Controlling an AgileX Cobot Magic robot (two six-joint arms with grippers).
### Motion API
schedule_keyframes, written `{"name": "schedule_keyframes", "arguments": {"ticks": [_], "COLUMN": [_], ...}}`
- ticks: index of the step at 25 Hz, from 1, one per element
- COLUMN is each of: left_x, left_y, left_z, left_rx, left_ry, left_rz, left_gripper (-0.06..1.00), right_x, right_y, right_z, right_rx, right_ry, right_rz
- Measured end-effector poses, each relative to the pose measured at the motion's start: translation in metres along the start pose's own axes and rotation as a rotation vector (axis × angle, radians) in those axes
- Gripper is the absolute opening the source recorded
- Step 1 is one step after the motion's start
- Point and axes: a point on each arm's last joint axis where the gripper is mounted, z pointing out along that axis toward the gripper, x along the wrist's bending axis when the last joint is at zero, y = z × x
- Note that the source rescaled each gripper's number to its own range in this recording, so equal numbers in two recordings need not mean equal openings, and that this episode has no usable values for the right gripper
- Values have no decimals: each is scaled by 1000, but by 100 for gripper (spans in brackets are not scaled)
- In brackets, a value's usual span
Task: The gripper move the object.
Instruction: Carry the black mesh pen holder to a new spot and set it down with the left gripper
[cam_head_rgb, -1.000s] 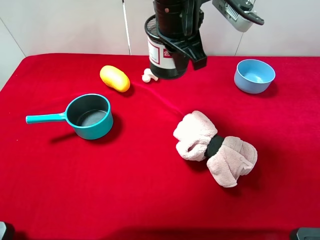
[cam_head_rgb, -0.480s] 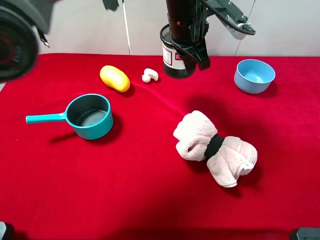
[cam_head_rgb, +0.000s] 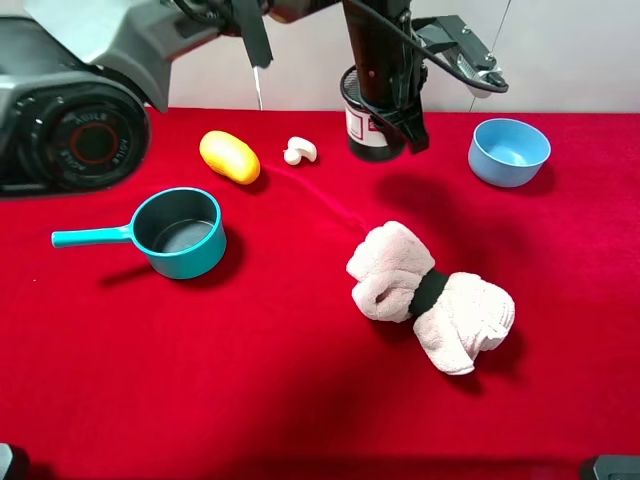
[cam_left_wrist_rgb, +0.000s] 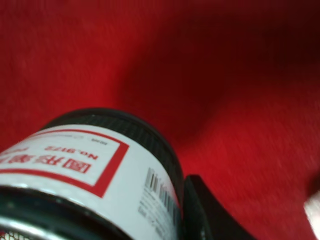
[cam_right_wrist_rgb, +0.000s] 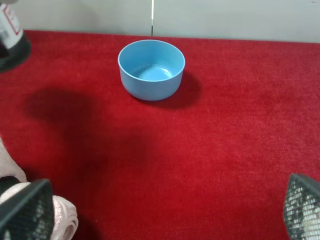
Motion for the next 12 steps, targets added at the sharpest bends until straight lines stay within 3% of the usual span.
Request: {"name": "schedule_keyframes", "arguments": {"ticks": [12], "left_x": [7], "left_y": [10], "left_z": [39], "left_rx": [-162], "left_ry": [71], "left_rz": [25], "left_gripper": [0], "right_x": [0], "right_y": [0], "right_z": [0], "right_rx": [1], "right_ry": [0], "right_rz": [0]}}
